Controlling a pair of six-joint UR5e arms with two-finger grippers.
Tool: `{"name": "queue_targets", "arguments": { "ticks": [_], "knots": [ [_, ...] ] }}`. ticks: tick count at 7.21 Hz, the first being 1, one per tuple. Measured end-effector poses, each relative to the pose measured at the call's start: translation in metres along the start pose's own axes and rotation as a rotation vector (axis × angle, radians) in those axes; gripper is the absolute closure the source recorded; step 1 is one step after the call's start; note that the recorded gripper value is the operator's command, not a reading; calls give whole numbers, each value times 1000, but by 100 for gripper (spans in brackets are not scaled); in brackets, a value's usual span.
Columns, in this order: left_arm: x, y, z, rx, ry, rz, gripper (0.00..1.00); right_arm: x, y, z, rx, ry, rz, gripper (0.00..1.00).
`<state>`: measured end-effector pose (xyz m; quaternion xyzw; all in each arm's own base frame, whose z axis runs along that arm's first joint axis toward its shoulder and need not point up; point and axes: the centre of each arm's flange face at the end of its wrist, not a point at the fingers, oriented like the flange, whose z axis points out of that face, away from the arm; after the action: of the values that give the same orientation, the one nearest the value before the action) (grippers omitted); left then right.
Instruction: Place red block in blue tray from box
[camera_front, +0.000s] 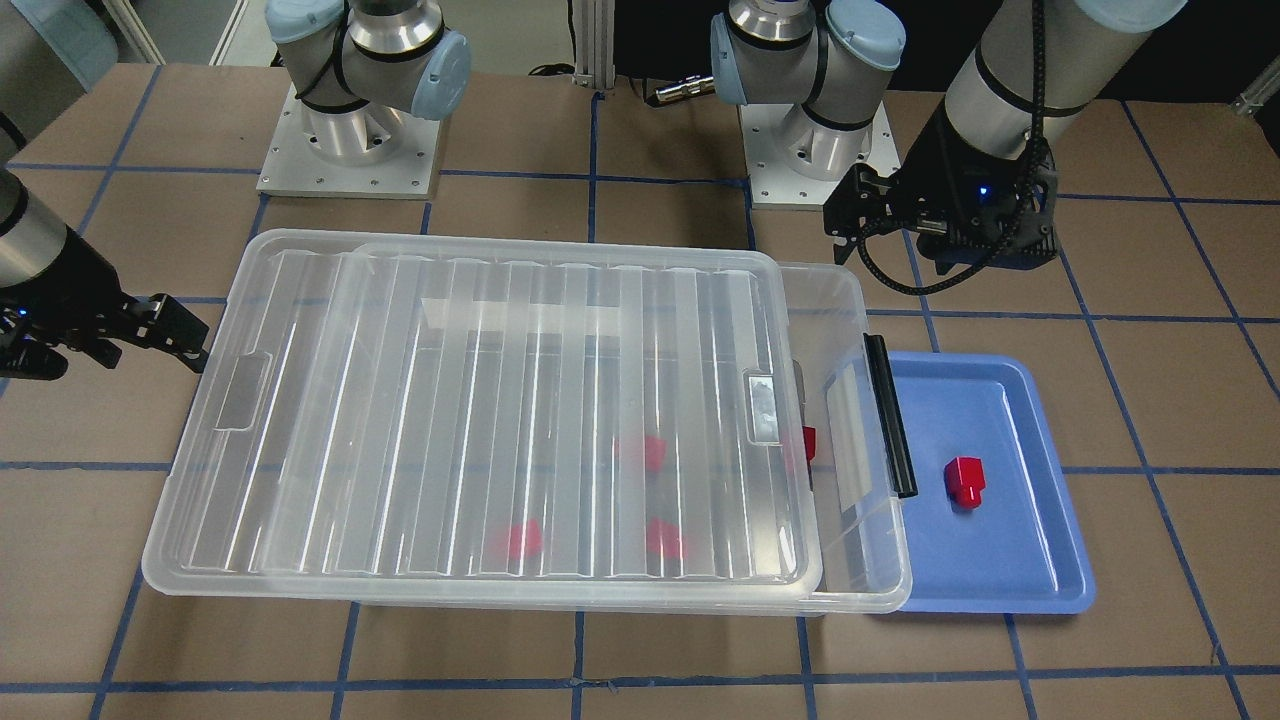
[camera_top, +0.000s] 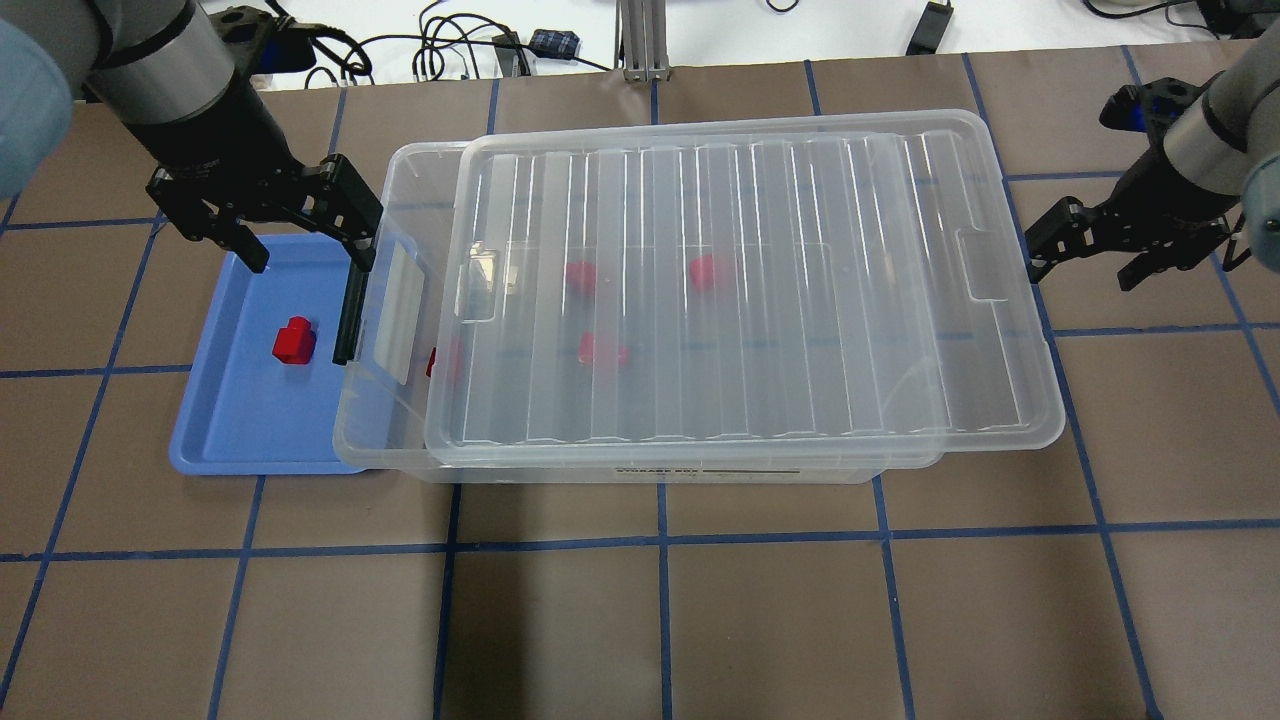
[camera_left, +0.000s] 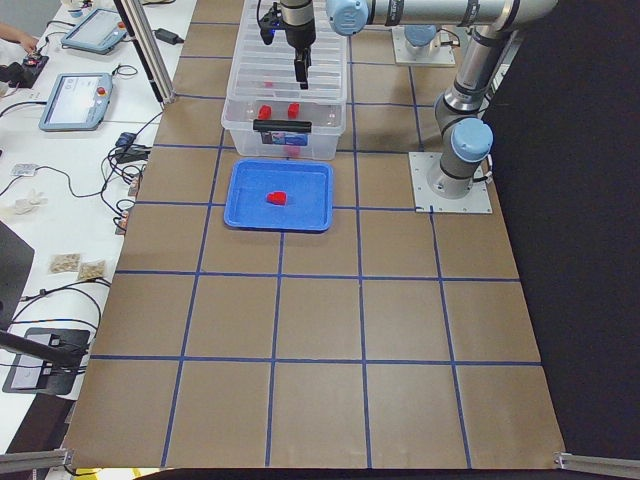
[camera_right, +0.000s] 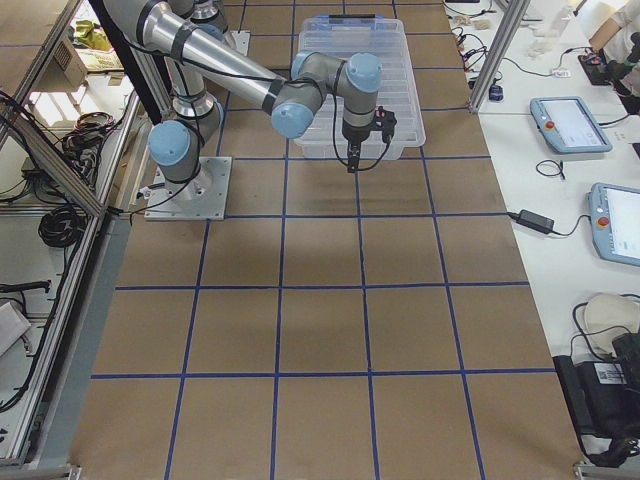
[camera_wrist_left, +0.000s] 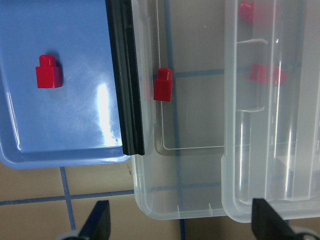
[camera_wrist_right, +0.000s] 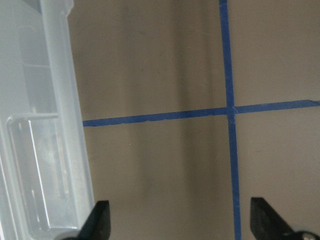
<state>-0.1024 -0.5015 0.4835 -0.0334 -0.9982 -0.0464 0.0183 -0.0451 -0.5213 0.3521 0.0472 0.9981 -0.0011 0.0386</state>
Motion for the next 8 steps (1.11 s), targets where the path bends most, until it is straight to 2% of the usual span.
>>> {"name": "queue_targets", "arguments": {
  "ticks": [8],
  "knots": [
    [-1,2,-5,10,-4,12,0,-58,2,4,-7,-1,-70,0]
  ]
}}
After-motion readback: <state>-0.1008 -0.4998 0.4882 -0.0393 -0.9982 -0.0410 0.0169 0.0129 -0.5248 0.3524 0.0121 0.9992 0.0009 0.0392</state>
